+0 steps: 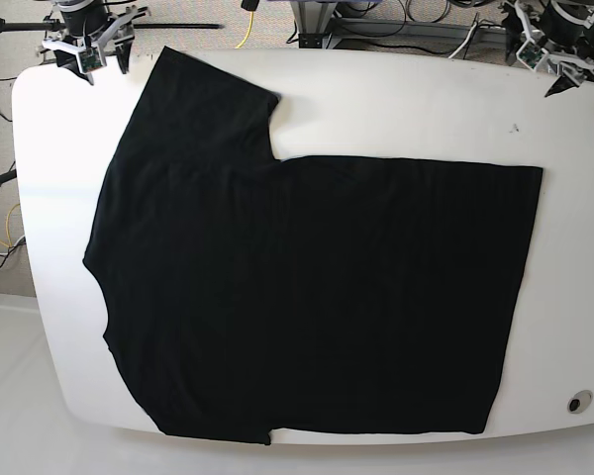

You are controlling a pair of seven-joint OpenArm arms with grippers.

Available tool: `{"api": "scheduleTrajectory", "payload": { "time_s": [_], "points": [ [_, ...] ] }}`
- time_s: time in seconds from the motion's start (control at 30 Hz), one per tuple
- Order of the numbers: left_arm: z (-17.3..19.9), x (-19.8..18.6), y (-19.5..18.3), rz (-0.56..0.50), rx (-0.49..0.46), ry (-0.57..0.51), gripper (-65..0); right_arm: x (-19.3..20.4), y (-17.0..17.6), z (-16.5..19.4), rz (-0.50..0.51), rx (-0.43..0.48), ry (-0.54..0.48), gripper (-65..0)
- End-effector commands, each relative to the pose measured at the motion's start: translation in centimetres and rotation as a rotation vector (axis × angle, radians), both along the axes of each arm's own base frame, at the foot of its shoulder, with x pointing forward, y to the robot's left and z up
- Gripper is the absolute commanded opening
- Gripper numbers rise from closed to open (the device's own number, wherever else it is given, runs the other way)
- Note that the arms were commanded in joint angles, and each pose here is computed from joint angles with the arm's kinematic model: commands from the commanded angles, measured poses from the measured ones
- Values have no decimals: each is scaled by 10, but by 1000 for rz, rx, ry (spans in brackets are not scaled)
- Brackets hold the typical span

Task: Fold the T-shirt properly
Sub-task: 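Lower both grippers toward the shirt's shoulder and sleeve corners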

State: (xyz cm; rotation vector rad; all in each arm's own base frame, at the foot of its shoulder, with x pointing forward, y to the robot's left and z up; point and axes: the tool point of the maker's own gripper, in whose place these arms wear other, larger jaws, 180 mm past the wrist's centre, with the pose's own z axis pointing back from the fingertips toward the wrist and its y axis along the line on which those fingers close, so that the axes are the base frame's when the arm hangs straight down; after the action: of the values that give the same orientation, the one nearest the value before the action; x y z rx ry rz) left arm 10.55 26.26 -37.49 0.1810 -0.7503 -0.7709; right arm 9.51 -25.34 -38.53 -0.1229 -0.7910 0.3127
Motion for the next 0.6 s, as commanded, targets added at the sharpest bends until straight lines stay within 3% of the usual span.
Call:
{"api": "scheduleTrajectory", "payload": {
  "time_s": [0.0,0.17,0.57],
  "points": [
    [7,7,-7,-16,-40,-37,-207,7,6,9,12,21,-40,-327],
    [10,27,-2,24,-88,-64,-201,10,16,4,29,43,-30,-330],
    [13,43,36,33,-32,-66,-196,13,20,-8,70,2,49,-329]
  ]
}}
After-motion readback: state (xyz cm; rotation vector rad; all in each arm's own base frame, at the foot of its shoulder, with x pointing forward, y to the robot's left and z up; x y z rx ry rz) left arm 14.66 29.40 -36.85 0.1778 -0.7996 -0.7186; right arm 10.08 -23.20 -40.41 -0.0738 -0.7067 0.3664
